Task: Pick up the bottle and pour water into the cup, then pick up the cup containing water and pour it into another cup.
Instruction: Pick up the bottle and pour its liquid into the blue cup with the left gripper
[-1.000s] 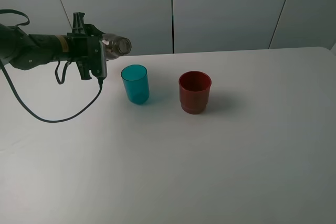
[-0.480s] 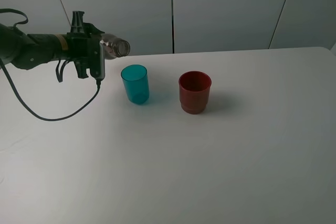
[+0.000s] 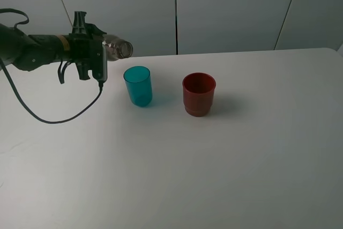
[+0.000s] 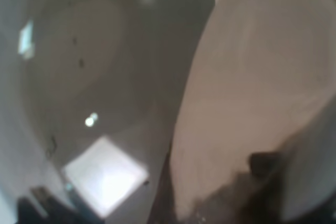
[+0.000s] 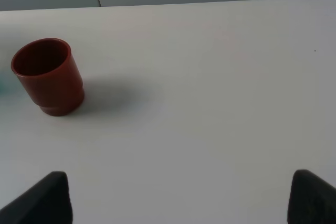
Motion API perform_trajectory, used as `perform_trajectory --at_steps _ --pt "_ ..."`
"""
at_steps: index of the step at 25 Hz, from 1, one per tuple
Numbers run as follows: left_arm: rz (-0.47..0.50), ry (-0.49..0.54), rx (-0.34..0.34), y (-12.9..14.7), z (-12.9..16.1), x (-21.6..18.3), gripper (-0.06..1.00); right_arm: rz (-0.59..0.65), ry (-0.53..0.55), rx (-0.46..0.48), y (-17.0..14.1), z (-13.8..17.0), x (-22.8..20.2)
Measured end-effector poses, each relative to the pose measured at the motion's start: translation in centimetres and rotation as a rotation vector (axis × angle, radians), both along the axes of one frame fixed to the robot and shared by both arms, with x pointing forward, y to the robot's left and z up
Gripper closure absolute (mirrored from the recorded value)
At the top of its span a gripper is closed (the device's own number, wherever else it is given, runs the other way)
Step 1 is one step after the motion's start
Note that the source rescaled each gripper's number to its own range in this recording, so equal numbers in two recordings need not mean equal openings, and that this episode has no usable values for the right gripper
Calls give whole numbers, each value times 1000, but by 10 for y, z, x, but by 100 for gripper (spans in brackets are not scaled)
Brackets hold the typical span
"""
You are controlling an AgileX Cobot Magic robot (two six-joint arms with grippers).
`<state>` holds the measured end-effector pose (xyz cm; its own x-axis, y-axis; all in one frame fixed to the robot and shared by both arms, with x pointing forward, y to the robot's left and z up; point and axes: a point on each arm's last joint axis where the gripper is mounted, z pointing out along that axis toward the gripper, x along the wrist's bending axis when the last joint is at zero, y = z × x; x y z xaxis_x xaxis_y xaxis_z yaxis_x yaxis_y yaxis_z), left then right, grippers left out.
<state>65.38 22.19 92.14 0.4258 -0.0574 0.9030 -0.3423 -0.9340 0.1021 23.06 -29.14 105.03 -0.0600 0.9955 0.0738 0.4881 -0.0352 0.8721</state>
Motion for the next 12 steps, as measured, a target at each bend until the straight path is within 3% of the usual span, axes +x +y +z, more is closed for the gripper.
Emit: perform_trajectory --at_steps 12 --pt "-33 -8 56 -7 -1 -2 94 0 0 0 0 0 0"
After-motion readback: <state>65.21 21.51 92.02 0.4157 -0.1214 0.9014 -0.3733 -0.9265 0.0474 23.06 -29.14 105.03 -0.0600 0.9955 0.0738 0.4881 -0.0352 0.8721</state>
